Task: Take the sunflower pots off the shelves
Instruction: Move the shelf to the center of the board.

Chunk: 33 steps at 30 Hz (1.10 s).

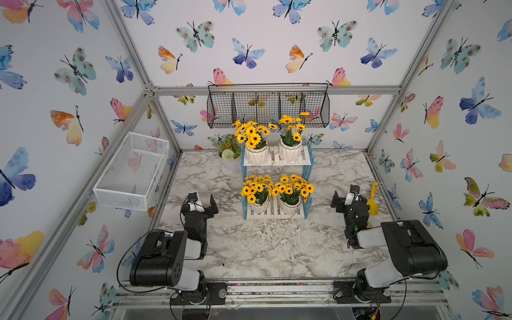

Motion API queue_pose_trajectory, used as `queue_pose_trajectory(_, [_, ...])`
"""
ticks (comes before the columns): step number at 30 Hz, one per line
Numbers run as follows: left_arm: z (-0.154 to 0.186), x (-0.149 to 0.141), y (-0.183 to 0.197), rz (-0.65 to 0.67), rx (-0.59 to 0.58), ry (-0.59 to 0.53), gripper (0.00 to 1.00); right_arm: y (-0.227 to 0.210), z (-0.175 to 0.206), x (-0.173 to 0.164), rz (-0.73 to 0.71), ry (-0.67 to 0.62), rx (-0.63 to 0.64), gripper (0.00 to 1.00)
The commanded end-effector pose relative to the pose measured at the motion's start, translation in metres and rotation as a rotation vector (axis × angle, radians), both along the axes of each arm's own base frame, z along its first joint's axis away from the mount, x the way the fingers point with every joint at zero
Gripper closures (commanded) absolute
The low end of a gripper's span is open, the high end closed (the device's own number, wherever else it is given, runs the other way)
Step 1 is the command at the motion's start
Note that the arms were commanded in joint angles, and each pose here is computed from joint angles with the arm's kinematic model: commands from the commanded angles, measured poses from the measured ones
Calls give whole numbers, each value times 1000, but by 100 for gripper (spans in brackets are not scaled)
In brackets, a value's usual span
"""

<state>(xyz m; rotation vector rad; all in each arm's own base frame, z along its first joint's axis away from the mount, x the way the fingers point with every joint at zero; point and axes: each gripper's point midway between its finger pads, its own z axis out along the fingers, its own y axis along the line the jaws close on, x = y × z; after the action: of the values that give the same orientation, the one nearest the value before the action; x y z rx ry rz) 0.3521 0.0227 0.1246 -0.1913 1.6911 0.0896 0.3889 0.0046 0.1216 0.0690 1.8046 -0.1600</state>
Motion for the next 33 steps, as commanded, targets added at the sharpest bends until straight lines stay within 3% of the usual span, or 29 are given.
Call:
queue_pose_trajectory(1, [15,8,7,39,-5,14,2,-14,50,21,-101,28,16,2])
queue_pose_trajectory(5, [39,16,40,244,-91,49,2,-3,120,57,-105,12,166,2])
queue_pose_trajectory(8, [84,19,51,218,-230,-59,2,7,154,75,-134,-5,458,2])
queue_pose_trajectory(12, [145,23,54,102,-497,-181,2,72,184,79,275,17,463,2])
queue_pose_trajectory(14, [171,30,41,-30,-551,-175,2,95,199,71,428,-39,501,2])
queue_pose_trajectory(17, [207,37,20,-169,-500,-142,2,96,208,78,415,21,492,2])
queue_pose_trajectory(23, [254,37,26,-122,-451,-141,1,91,237,83,377,72,442,3])
queue_pose_trajectory(33, [213,18,16,-134,-431,-79,0,88,222,77,364,94,436,2])
